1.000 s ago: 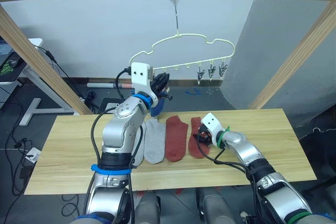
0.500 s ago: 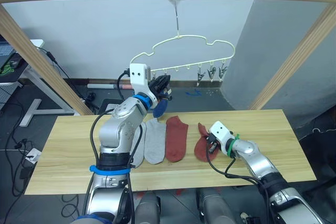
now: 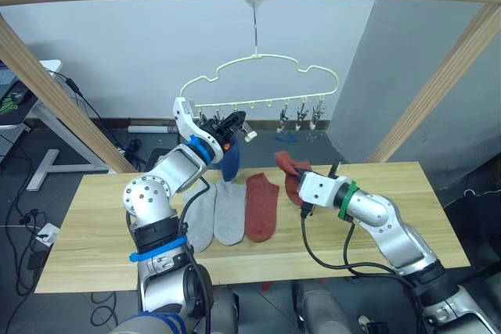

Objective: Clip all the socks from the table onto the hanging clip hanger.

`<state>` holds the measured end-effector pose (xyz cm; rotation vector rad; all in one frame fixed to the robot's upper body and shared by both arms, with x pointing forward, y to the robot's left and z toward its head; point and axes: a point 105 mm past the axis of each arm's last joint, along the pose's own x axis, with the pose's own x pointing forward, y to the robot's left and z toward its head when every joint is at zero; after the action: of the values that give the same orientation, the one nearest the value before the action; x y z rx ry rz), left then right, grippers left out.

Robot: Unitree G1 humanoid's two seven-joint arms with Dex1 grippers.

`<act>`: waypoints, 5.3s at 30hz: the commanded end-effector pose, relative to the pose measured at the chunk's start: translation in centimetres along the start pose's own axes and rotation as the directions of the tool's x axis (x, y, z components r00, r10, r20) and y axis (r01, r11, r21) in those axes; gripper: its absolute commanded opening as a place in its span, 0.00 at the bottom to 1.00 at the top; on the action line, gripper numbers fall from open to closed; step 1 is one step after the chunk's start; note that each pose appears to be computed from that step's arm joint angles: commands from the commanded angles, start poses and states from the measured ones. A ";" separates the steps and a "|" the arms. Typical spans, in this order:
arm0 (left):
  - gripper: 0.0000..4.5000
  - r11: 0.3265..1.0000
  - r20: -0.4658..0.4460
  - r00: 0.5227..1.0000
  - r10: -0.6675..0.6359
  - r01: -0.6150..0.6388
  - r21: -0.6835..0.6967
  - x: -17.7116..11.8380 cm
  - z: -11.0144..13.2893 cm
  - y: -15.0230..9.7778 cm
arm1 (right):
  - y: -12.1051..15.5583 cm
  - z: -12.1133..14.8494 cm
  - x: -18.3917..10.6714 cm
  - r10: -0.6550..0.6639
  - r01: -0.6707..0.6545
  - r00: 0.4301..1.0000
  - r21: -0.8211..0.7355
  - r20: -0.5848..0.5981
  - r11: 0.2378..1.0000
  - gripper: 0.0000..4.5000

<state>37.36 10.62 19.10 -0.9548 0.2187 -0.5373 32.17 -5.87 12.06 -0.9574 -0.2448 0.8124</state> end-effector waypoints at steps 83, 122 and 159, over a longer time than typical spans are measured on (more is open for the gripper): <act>1.00 0.405 -0.235 0.965 -0.120 0.263 0.875 -8.5 -1.8 -1.0 | -8.6 1.6 0.3 -0.511 0.460 0.840 0.737 -0.181 0.495 0.79; 1.00 0.374 -0.188 0.962 -0.198 0.251 0.893 -7.3 -0.6 -3.3 | -10.8 1.8 4.4 -0.530 0.470 0.819 0.787 -0.219 0.401 0.52; 1.00 0.361 -0.175 0.933 -0.314 0.287 0.887 -6.4 0.4 -7.0 | -12.1 3.0 5.4 -0.555 0.444 0.819 0.772 -0.144 0.454 0.52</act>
<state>30.46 11.20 23.32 0.1106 -0.2413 -0.8504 40.61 -4.09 20.94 0.0363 -0.1704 0.3241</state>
